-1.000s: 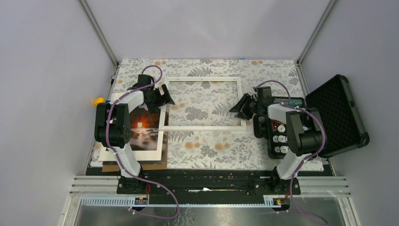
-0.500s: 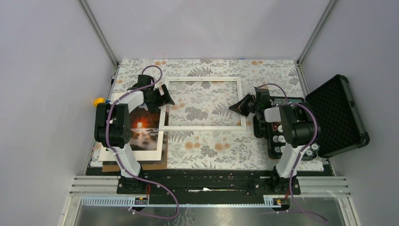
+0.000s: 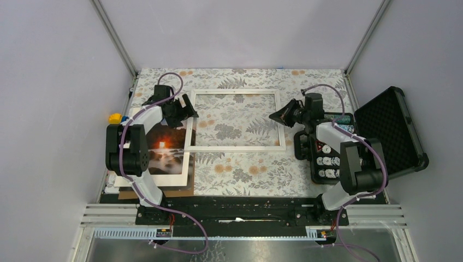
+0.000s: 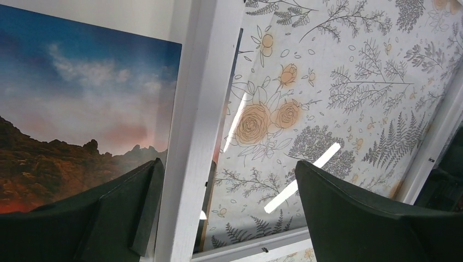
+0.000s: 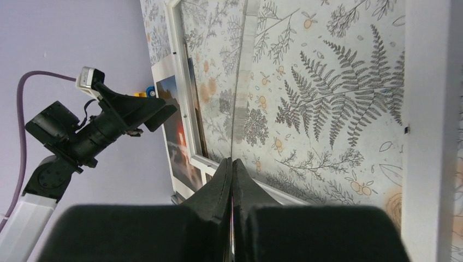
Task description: Put the photo into the frame
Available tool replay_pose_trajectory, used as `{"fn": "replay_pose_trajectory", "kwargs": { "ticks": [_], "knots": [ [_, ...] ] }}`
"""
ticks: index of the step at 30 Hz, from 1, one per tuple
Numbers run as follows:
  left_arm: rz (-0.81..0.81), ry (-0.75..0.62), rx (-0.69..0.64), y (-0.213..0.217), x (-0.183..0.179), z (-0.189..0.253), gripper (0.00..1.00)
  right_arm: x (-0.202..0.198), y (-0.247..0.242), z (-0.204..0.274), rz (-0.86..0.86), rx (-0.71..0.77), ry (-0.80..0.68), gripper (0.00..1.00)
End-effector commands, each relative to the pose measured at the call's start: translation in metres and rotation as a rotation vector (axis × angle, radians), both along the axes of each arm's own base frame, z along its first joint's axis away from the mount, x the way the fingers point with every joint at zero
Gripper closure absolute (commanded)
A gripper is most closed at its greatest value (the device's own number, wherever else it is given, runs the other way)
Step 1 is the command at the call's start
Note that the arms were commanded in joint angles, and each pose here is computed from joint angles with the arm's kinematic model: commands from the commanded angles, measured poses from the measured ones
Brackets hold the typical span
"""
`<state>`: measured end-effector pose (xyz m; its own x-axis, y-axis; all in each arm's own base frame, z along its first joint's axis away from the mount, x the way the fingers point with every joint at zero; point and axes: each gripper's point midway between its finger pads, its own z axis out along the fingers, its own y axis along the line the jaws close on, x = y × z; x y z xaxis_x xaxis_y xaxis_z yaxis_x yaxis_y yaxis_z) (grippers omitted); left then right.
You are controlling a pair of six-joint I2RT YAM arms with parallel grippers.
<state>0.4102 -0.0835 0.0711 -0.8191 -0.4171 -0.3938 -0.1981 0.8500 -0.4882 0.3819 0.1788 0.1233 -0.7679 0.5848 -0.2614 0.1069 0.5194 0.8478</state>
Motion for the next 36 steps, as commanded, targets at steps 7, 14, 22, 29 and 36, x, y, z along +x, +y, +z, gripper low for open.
{"fn": "replay_pose_trajectory", "kwargs": {
  "ticks": [7,14,22,29,36],
  "knots": [
    [-0.001,-0.041,-0.067,-0.009,0.006,0.008,0.03,0.002,-0.044,0.000,0.124,-0.088,0.114,0.79],
    [0.004,-0.021,-0.071,-0.009,0.004,-0.001,0.03,0.032,-0.050,-0.026,0.091,-0.127,0.113,0.53],
    [0.006,-0.030,-0.062,-0.007,0.007,0.001,0.03,0.029,-0.065,-0.046,0.071,-0.231,0.209,0.76],
    [0.016,-0.038,-0.059,-0.005,0.011,0.003,0.03,0.012,-0.056,-0.002,0.151,-0.202,0.123,1.00],
    [0.014,-0.027,-0.099,-0.009,0.018,-0.001,0.03,-0.008,-0.044,0.037,0.223,-0.141,0.021,1.00]
  ]
}}
